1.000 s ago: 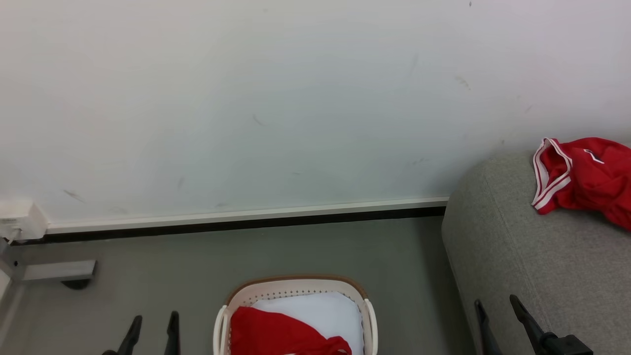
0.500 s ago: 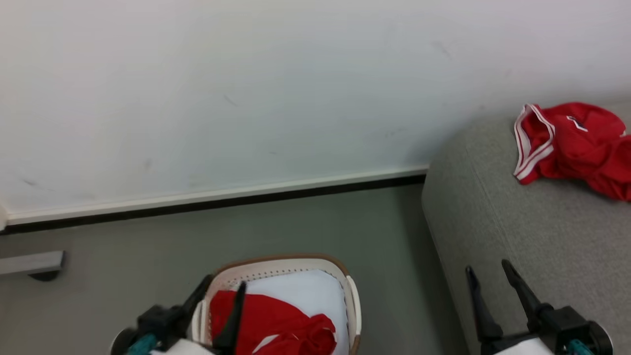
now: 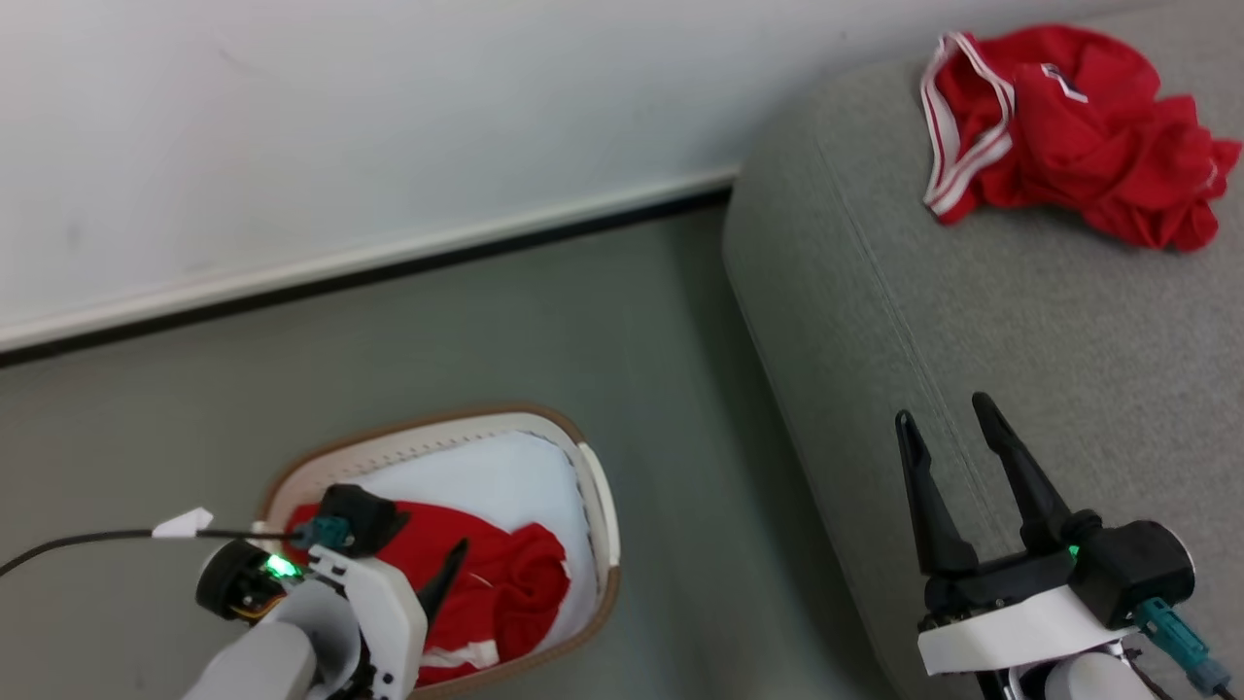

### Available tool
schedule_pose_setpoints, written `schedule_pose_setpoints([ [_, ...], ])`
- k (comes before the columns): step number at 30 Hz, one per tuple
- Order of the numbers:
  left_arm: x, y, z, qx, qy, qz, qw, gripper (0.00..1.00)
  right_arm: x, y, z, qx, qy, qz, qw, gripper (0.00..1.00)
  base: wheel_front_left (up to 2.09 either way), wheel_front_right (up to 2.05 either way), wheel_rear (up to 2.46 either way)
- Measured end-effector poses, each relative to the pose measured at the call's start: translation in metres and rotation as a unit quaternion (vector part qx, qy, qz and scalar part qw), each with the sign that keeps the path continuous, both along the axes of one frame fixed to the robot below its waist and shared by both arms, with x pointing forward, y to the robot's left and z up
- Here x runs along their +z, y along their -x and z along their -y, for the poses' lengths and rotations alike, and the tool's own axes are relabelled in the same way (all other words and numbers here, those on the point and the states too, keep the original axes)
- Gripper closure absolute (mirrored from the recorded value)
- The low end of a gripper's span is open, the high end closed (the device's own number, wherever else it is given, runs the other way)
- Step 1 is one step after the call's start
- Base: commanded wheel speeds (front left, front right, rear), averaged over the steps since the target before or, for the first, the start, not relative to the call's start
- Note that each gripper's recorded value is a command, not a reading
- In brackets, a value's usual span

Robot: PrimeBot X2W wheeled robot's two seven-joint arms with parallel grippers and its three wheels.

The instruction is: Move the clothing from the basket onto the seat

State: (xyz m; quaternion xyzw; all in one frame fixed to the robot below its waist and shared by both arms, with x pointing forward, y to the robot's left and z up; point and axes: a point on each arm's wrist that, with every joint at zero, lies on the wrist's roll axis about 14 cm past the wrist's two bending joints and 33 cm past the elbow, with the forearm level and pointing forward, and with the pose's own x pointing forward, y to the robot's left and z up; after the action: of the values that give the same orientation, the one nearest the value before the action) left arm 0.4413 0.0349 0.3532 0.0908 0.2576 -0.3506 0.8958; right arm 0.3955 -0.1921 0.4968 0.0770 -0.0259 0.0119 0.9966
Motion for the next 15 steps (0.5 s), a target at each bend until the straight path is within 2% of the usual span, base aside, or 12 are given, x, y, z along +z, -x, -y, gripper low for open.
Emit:
schedule_pose_setpoints([
  [5, -0.057, 0.001, 0.002, -0.038, -0.060, -0.087, 0.994, 0.00, -0.010, -0.009, 0.015, -0.021, 0.000, -0.013, 1.000, 0.00, 0.00, 0.00, 0.00],
  [15, -0.151, 0.001, -0.009, -0.051, -0.111, -0.208, 0.971, 0.00, -0.034, -0.031, 0.031, -0.041, -0.001, -0.039, 0.998, 0.00, 0.00, 0.00, 0.00],
])
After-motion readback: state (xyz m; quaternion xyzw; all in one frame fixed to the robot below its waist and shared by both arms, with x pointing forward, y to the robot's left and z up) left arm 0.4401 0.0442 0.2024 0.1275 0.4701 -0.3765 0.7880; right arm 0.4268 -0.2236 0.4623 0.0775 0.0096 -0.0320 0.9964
